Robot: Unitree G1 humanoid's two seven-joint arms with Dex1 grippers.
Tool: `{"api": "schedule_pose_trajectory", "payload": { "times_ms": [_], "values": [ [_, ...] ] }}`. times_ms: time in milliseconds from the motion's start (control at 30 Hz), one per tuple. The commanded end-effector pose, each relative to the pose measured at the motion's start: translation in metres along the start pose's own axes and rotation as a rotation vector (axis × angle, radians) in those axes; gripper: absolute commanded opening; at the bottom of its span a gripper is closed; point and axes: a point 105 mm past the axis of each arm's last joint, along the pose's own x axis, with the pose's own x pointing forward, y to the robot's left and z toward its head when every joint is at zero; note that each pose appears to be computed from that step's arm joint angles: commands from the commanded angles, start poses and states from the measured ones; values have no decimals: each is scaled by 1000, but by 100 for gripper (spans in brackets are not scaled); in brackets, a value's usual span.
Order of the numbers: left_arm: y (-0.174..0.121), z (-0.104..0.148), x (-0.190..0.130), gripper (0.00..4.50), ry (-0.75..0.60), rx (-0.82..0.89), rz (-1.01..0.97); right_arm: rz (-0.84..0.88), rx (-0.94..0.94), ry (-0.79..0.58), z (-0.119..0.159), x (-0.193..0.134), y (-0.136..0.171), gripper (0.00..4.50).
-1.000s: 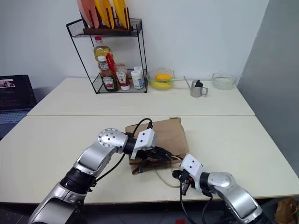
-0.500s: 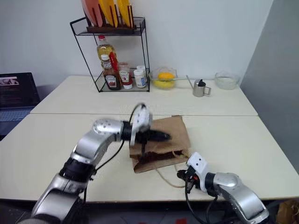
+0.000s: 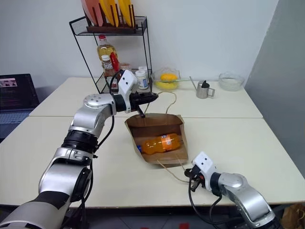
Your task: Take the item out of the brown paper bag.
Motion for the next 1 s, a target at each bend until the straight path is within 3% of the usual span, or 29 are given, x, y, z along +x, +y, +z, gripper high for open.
{"api": "schedule_pose_trajectory", "payload": {
  "times_ms": [33, 133, 233, 567, 833, 1000],
  "values": [
    [4, 25, 0, 0, -65, 59, 11, -19, 20, -42, 10, -6, -5, 3],
    [1, 28, 0, 0, -83, 53, -7, 82, 41, -109, 30, -14, 6, 3],
    [-5, 33, 0, 0, -107, 42, -38, 174, 45, -157, 52, -26, 12, 60],
    [-10, 38, -2, 0, -124, 17, -64, 199, -105, -210, 110, -52, -6, 415],
    [-5, 43, -1, 0, -133, 8, -36, 156, -341, -331, 178, -30, -13, 415],
    [-2, 47, 0, 0, -147, 3, -28, 147, -482, -304, 186, 7, -13, 415]
  ]
}}
